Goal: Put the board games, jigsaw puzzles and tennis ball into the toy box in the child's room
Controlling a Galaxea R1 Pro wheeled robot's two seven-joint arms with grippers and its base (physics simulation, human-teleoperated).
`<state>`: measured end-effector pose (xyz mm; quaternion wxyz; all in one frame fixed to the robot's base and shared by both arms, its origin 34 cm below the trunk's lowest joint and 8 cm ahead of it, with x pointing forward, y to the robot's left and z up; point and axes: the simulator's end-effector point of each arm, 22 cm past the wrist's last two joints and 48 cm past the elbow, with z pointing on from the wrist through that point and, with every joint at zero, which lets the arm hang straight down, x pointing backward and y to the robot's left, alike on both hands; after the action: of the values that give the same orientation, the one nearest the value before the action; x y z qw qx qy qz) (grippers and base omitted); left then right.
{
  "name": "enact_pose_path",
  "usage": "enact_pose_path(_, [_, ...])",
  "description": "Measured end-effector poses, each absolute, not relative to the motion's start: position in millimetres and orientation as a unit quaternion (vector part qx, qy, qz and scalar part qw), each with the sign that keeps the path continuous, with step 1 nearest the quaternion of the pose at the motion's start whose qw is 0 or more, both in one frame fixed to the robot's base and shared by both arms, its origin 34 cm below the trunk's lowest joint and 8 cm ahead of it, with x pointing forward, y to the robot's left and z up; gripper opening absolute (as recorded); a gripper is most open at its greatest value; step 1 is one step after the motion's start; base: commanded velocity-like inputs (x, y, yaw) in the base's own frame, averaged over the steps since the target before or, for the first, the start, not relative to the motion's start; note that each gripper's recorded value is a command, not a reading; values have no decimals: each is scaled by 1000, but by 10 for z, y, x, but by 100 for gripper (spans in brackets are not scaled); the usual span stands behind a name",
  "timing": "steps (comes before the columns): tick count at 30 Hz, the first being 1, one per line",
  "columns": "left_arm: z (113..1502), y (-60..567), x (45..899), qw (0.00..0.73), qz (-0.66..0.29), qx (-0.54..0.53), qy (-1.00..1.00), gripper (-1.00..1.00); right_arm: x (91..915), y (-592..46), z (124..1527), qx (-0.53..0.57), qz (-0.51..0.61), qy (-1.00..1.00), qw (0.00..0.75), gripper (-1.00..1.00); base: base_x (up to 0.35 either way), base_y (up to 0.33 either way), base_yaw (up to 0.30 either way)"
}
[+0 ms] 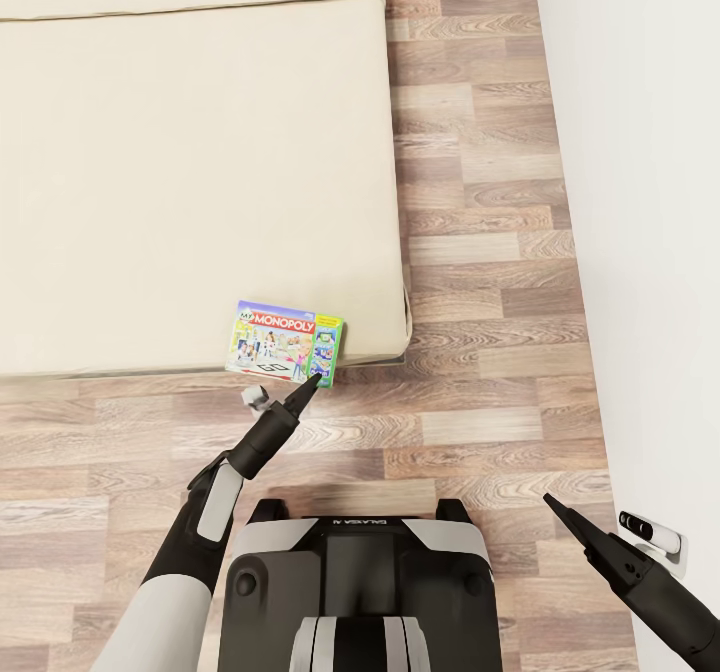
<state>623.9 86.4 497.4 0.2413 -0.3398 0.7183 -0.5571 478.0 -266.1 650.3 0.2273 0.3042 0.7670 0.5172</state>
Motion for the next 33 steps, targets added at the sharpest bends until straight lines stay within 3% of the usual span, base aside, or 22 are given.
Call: enact_pose_path(33, [4973, 855, 6231, 239, -558, -340, 718, 100, 4780, -2661, 6501, 304, 517, 767, 227, 100, 18, 0, 0])
